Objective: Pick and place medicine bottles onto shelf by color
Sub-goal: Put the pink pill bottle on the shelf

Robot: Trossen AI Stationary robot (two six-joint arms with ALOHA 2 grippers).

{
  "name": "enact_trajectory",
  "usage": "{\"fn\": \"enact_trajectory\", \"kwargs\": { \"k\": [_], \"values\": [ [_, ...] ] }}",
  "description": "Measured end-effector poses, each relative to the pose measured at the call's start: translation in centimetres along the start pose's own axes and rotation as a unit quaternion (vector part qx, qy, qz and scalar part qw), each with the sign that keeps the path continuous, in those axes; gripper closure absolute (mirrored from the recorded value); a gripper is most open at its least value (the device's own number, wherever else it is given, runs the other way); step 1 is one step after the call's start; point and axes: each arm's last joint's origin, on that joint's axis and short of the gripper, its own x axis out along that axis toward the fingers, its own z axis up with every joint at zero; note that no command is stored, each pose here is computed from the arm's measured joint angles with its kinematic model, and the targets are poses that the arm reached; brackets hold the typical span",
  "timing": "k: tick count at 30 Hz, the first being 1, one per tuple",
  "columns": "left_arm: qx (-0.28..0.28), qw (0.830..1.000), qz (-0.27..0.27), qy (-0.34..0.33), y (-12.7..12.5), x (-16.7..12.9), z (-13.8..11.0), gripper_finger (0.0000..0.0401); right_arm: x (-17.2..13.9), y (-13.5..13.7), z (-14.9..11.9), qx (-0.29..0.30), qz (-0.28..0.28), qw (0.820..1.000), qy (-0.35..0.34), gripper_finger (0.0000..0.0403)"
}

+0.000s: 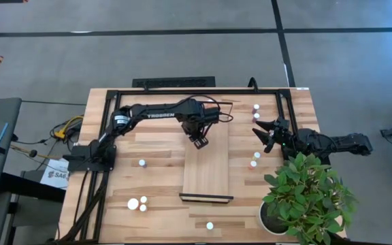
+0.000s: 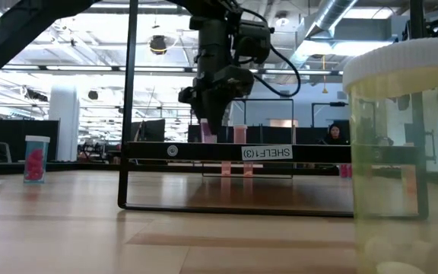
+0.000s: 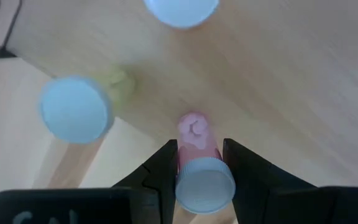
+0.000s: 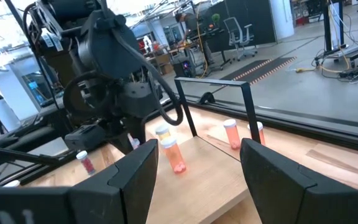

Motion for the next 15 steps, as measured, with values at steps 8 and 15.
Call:
{"fn": "enact_trajectory", "kwargs": {
  "k": [8, 15],
  "values": [
    [0.002, 1.0, 0.014, -0.011, 0.49, 0.03, 0.3, 0.0301, 0.0, 0.0, 0.01, 0.0, 0.0, 1.0, 0.0, 0.0152],
    [-0.007, 1.0, 0.012, -0.015, 0.46, 0.03, 0.37, 0.0301, 0.0, 0.0, 0.01, 0.0, 0.0, 1.0, 0.0, 0.0152]
  ]
}}
